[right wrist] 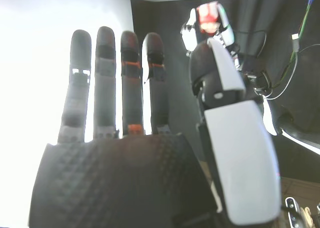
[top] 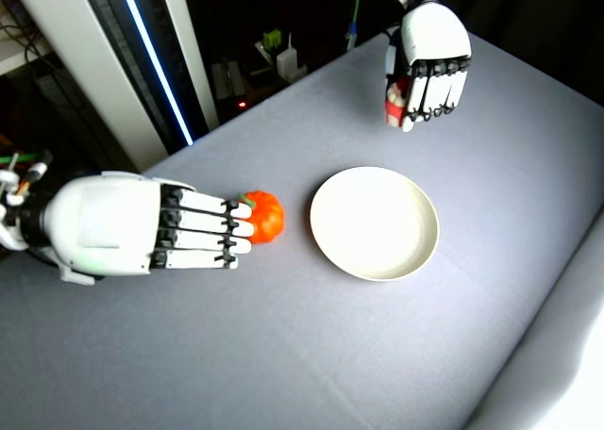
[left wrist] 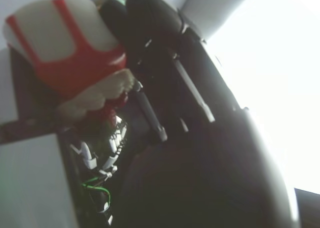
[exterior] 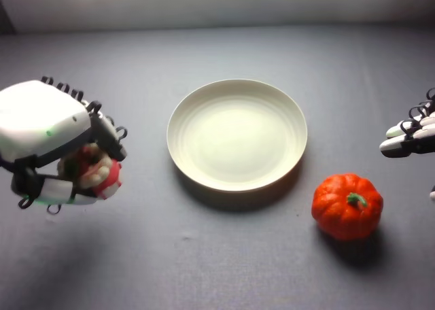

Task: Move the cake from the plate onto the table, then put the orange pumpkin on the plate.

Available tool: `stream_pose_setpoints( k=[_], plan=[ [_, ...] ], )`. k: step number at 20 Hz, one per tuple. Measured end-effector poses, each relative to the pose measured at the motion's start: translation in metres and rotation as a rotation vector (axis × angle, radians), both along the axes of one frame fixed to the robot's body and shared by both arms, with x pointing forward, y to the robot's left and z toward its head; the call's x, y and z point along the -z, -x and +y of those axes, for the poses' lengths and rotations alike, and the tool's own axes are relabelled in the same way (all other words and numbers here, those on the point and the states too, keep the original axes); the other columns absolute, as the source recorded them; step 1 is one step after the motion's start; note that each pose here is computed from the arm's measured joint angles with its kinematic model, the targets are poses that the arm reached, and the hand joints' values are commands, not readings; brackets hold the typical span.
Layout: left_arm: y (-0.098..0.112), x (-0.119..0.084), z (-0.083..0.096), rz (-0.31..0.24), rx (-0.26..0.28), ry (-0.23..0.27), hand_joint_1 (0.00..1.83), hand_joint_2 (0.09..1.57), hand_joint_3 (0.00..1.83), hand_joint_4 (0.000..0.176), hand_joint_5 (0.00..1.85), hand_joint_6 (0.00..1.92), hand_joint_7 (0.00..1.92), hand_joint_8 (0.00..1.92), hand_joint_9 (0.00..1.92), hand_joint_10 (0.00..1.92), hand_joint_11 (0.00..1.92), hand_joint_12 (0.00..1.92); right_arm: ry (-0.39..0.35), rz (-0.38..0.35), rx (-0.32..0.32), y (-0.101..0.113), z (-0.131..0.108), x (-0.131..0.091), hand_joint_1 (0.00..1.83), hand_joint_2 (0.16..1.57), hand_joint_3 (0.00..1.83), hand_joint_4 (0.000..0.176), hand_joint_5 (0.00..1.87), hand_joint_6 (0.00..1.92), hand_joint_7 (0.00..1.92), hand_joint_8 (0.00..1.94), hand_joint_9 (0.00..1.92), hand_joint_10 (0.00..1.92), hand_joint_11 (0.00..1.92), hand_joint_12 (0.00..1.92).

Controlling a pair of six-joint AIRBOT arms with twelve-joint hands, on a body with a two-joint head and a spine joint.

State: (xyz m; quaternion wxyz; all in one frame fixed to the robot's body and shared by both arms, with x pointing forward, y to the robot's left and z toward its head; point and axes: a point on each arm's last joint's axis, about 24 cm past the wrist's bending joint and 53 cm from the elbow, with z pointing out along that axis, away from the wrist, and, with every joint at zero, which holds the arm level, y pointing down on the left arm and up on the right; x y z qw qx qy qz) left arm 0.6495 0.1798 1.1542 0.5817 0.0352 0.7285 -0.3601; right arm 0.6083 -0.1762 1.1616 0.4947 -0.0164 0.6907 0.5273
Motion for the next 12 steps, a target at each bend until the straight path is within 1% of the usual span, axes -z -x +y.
stream_pose_setpoints(
  k=[1,2,3,4,5,6,7,8,9,10,11,12],
  plan=[
    [0.001,0.006,0.002,0.015,-0.006,-0.009,1.26,1.02,0.0,0.03,1.25,0.47,1.2,0.66,1.23,0.09,0.93,0.83,0.001,-0.001,0.001,0.0,0.0,0.0,0.67,1.26,0.0,0.0,0.6,0.0,0.54,0.0,0.56,0.01,0.22,1.1],
    [0.001,0.014,0.005,0.04,-0.017,-0.016,1.26,1.02,0.0,0.029,1.22,0.52,1.23,0.62,1.23,0.04,0.94,0.76,0.002,0.0,0.002,-0.001,-0.001,0.0,0.67,1.26,0.0,0.0,0.61,0.0,0.54,0.0,0.57,0.01,0.23,1.11],
    [0.002,0.022,0.006,0.056,-0.023,-0.023,1.21,1.0,0.0,0.0,1.25,0.5,1.12,0.24,1.2,0.01,0.91,0.67,0.004,0.0,0.002,-0.001,-0.001,0.0,0.68,1.25,0.0,0.0,0.61,0.0,0.56,0.01,0.58,0.01,0.24,1.11],
    [0.004,0.029,0.007,0.074,-0.024,-0.037,1.16,0.95,0.0,0.0,1.05,0.17,1.08,0.08,1.13,0.0,0.87,0.65,0.006,0.0,0.003,-0.001,-0.001,0.001,0.67,1.25,0.0,0.0,0.59,0.0,0.56,0.01,0.6,0.02,0.26,1.12],
    [0.006,0.035,0.01,0.087,-0.027,-0.046,1.14,0.93,0.0,0.0,1.01,0.05,1.06,0.03,1.1,0.0,0.84,0.66,0.01,0.002,0.004,-0.002,-0.002,0.002,0.65,1.26,0.0,0.0,0.58,0.0,0.55,0.0,0.61,0.01,0.26,1.16],
    [0.007,0.04,0.013,0.102,-0.036,-0.05,1.04,0.93,0.0,0.0,0.9,0.01,0.95,0.0,0.96,0.0,0.68,0.6,0.018,0.003,0.005,-0.002,-0.003,0.003,0.68,1.25,0.0,0.0,0.56,0.0,0.54,0.0,0.61,0.01,0.25,1.19],
    [0.008,0.045,0.016,0.121,-0.049,-0.048,0.94,0.92,0.0,0.0,0.73,0.0,0.8,0.0,0.81,0.0,0.53,0.66,0.03,0.006,0.007,-0.004,-0.003,0.005,0.7,1.23,0.0,0.0,0.53,0.0,0.54,0.0,0.59,0.0,0.2,1.23],
    [0.009,0.046,0.017,0.129,-0.054,-0.046,0.88,0.91,0.0,0.0,0.64,0.0,0.71,0.0,0.72,0.0,0.46,0.65,0.039,0.007,0.006,-0.005,-0.002,0.006,0.68,1.21,0.0,0.0,0.48,0.0,0.5,0.0,0.55,0.0,0.15,1.25],
    [0.012,0.046,0.017,0.128,-0.052,-0.043,0.83,0.9,0.0,0.0,0.57,0.0,0.63,0.0,0.65,0.0,0.41,0.63,0.044,0.0,-0.002,-0.005,0.002,0.004,0.83,1.11,0.0,0.0,0.36,0.0,0.44,0.0,0.52,0.0,0.1,1.32],
    [0.014,0.044,0.017,0.122,-0.049,-0.038,0.82,0.89,0.0,0.009,0.51,0.0,0.56,0.0,0.59,0.0,0.39,0.62,0.051,-0.015,-0.02,-0.005,0.007,0.0,0.82,1.05,0.0,0.048,0.24,0.0,0.36,0.0,0.49,0.0,0.13,1.38],
    [0.014,0.042,0.017,0.115,-0.052,-0.029,0.83,0.89,0.0,0.011,0.49,0.0,0.52,0.0,0.56,0.0,0.38,0.62,0.062,-0.029,-0.04,-0.004,0.014,-0.002,0.77,1.02,0.0,0.097,0.14,0.0,0.31,0.0,0.55,0.02,0.23,1.36],
    [0.015,0.042,0.019,0.112,-0.057,-0.023,0.85,0.87,0.0,0.016,0.48,0.0,0.5,0.0,0.55,0.0,0.37,0.62,0.069,-0.038,-0.054,-0.004,0.019,-0.002,0.77,1.0,0.0,0.101,0.11,0.0,0.3,0.0,0.56,0.03,0.26,1.36]
  ],
)
